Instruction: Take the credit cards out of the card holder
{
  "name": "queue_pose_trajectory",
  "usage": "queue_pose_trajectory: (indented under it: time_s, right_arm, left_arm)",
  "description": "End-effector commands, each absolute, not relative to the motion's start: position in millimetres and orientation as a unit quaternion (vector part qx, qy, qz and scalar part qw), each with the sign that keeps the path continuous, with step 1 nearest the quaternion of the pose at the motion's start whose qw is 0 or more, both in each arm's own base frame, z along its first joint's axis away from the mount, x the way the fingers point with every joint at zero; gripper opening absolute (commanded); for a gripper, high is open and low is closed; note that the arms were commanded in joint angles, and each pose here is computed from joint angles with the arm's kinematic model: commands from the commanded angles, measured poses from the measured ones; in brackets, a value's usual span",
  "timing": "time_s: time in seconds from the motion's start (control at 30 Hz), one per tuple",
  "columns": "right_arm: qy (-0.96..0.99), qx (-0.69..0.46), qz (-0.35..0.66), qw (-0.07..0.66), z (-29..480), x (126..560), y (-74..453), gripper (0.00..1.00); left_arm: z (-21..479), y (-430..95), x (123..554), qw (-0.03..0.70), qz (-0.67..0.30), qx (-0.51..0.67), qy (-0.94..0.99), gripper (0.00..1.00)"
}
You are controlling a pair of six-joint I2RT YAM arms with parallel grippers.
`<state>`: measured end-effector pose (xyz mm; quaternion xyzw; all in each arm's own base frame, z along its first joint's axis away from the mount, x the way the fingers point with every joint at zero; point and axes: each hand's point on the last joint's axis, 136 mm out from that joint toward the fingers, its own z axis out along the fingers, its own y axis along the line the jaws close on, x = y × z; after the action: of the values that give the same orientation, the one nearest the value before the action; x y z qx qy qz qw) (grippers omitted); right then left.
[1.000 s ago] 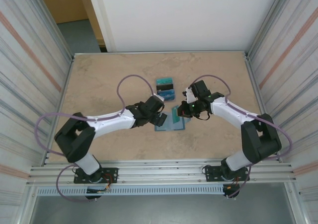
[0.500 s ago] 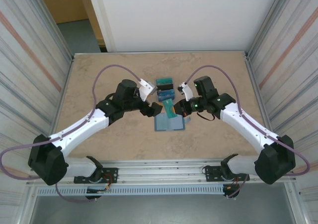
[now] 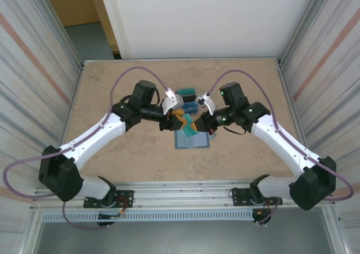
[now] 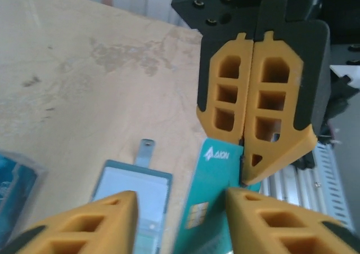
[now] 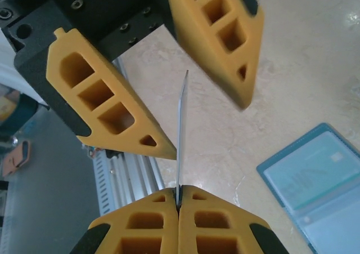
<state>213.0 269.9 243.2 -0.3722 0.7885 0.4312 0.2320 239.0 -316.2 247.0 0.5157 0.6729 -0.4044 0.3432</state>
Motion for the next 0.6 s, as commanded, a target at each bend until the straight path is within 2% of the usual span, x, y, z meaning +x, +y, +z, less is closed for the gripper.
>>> queue_pose_trajectory:
  time_s: [0.0, 0.2, 0.33, 0.43, 0.5, 0.57]
  right_arm:
    - [0.769, -0.402, 0.445, 0.223, 252, 202, 275, 0.0]
    - [0.768, -0.406, 0.439, 0.23, 255, 204, 276, 0.0]
    - [0.77, -0.405, 0.431, 0.239, 256, 207, 274, 0.01]
    - [0.781, -0.393, 0.412, 0.255, 254, 214, 269, 0.17]
    - [0.79, -0.376, 0.397, 0.276, 253, 221, 263, 0.35]
    - [0.792, -0.357, 0.392, 0.302, 256, 227, 256, 0.44]
  left_arm:
    - [252, -320, 222, 0.316, -0.437, 0.546, 0.641, 0.31]
    - [246, -321, 217, 0.301, -0.44, 0.556, 0.637, 0.0]
    - [246, -321, 211, 0.297, -0.446, 0.562, 0.631, 0.0]
    - [248, -320, 211, 0.302, -0.443, 0.559, 0.633, 0.0]
    - [251, -319, 212, 0.312, -0.439, 0.553, 0.636, 0.0]
    - [254, -317, 216, 0.33, -0.431, 0.539, 0.644, 0.0]
